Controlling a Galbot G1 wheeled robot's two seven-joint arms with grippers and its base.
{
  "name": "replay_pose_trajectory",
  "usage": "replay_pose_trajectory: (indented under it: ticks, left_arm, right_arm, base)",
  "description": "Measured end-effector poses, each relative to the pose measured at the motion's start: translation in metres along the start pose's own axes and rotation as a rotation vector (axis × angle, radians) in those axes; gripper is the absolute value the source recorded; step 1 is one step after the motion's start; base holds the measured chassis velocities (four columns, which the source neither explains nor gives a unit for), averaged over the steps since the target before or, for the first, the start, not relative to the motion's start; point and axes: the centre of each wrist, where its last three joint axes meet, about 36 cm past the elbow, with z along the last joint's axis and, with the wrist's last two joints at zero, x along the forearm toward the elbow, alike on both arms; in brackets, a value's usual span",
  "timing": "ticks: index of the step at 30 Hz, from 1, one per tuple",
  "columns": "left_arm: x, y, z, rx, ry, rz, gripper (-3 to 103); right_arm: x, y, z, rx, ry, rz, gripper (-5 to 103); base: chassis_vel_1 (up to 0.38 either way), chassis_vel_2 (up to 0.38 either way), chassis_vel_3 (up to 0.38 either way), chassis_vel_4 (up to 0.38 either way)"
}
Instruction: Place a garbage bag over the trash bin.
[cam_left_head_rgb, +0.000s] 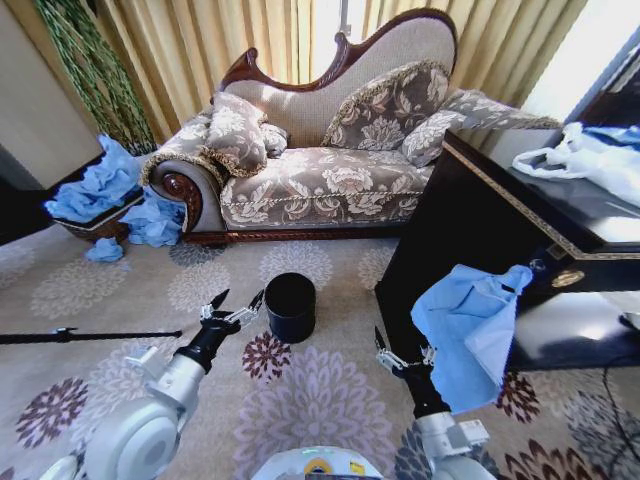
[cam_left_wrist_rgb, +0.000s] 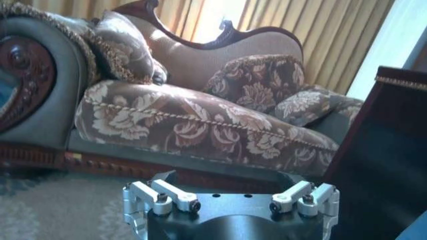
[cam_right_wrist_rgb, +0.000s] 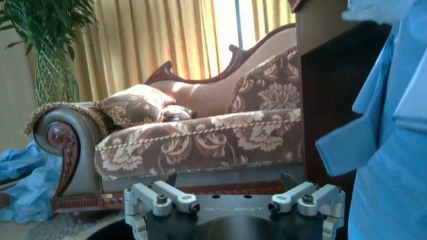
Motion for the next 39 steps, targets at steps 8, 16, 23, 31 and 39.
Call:
replay_pose_trajectory:
  ticks: [8,16,23,31,39]
  left_arm:
    - [-0.008,-0.001,0.001,0.137,0.035,0.085,100]
    - [-0.027,-0.006,-0.005,0.368,0.126,0.260,100]
    - [-0.052,-0.031,-0.013,0.533,0.240,0.364,100]
    - [-0.107,-0.044,-0.023,0.579,0.331,0.481,100]
    - [-0.172,-0.060,-0.041,0.584,0.387,0.563,100]
  right_arm:
    - [0.001,0.001,-0.005,-0.009,-0.010,0.002,100]
    - [-0.003,0.006,0.019,-0.019,0.042,-0.052,100]
    - [-0.007,0.010,0.043,-0.017,0.075,-0.076,100]
    - [-0.023,0.000,0.051,0.015,0.049,-0.033,100]
    - [-0.033,-0.011,0.054,0.042,0.035,-0.008,100]
  base:
    - [0.000,0.000,0.000,0.000]
    - [0.000,0.000,0.000,0.000]
    - [0.000,0.000,0.000,0.000]
    - [0.000,0.000,0.000,0.000]
    - [0.000,0.000,0.000,0.000]
